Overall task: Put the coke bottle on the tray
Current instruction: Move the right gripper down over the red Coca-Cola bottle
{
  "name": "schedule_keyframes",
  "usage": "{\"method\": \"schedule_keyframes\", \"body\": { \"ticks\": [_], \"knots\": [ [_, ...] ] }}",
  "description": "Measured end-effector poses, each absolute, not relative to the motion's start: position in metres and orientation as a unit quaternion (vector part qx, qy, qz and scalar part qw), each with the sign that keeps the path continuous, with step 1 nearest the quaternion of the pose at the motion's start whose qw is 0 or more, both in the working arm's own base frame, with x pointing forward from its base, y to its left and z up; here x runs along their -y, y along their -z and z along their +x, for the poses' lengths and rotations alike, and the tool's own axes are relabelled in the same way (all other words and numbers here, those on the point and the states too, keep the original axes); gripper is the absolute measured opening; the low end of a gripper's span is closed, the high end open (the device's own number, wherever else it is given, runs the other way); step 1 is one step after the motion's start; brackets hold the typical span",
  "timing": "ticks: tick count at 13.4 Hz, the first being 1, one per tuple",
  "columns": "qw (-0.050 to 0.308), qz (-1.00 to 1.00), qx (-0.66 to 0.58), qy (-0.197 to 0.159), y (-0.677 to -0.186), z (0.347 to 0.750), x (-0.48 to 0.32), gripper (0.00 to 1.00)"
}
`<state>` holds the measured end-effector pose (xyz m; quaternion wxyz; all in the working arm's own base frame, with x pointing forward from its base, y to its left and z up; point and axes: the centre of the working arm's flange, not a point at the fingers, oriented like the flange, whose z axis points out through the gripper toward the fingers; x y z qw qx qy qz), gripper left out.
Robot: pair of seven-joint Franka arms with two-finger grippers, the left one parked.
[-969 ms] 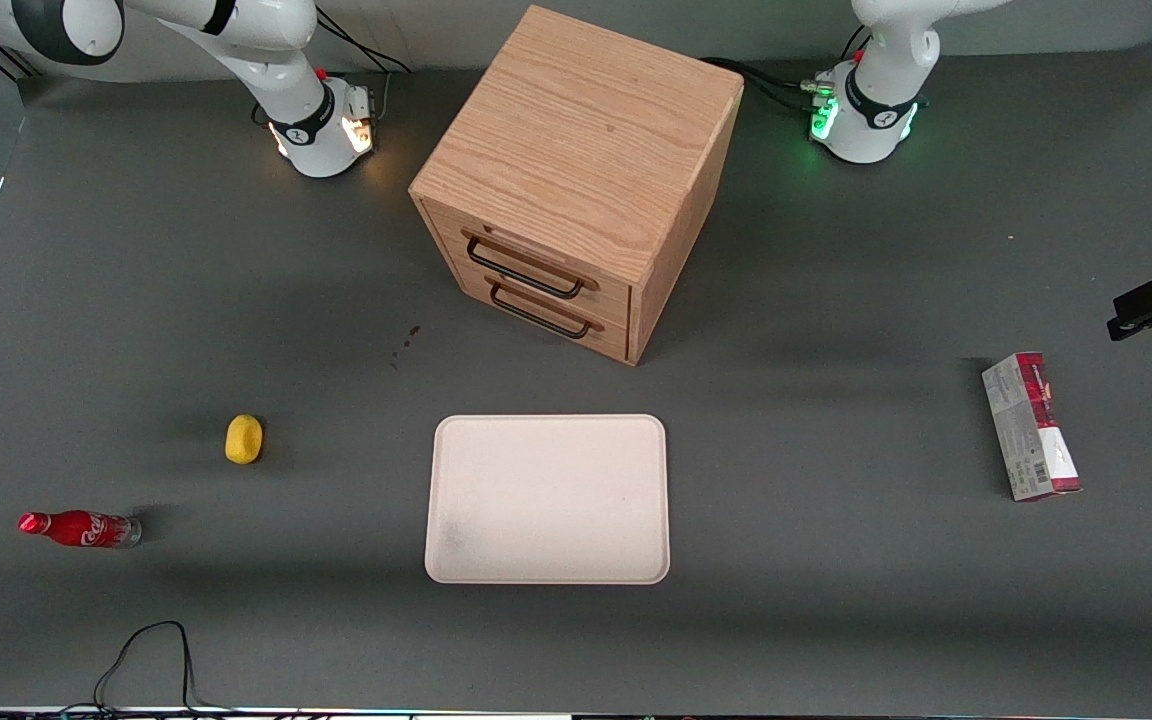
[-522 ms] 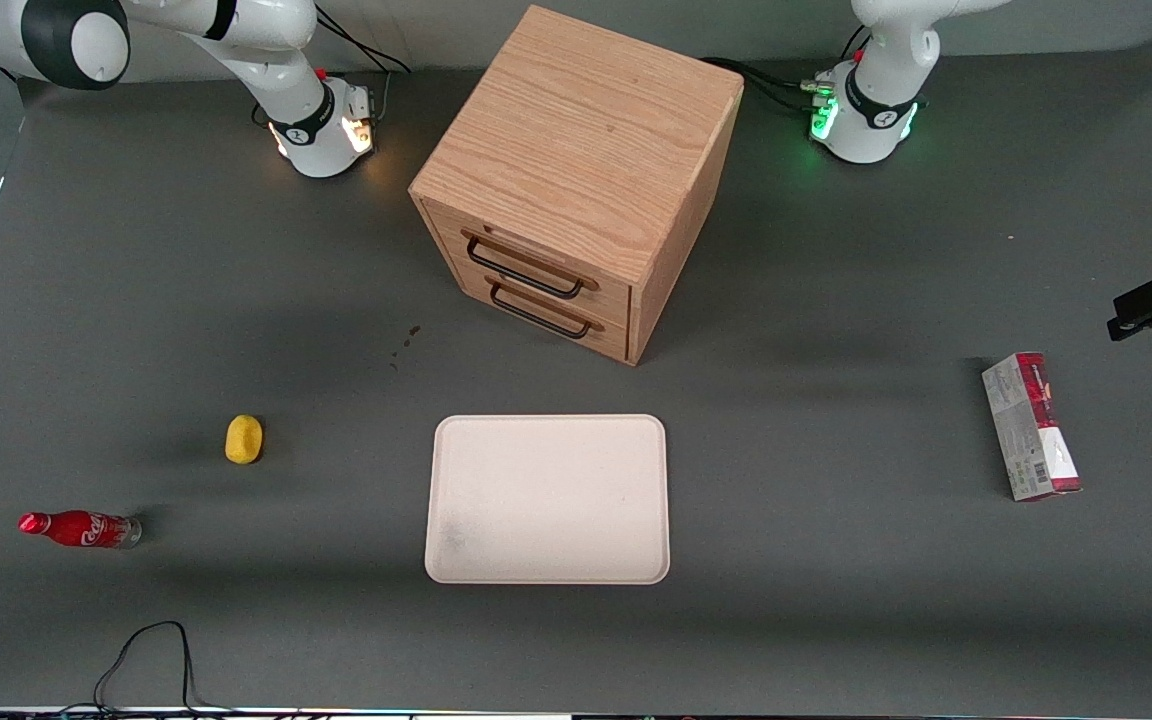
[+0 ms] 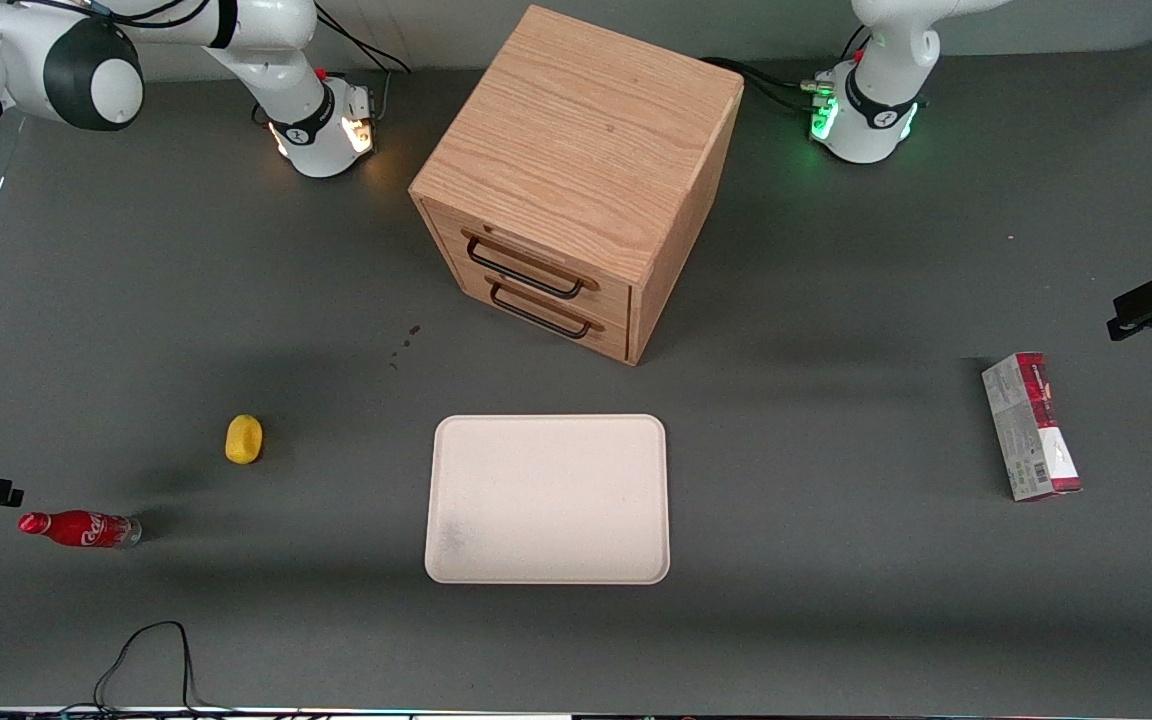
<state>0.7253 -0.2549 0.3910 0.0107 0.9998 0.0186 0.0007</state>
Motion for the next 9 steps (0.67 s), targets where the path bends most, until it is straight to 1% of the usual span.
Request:
{"method": "schedule_keyframes", "body": {
  "ticks": [4, 9],
  "knots": [
    [0.012, 1.0, -0.019, 0.005, -0.343, 0.733, 0.258, 1.0],
    [0.015, 1.0, -0.017, 0.0, -0.327, 0.734, 0.261, 1.0]
  ]
}}
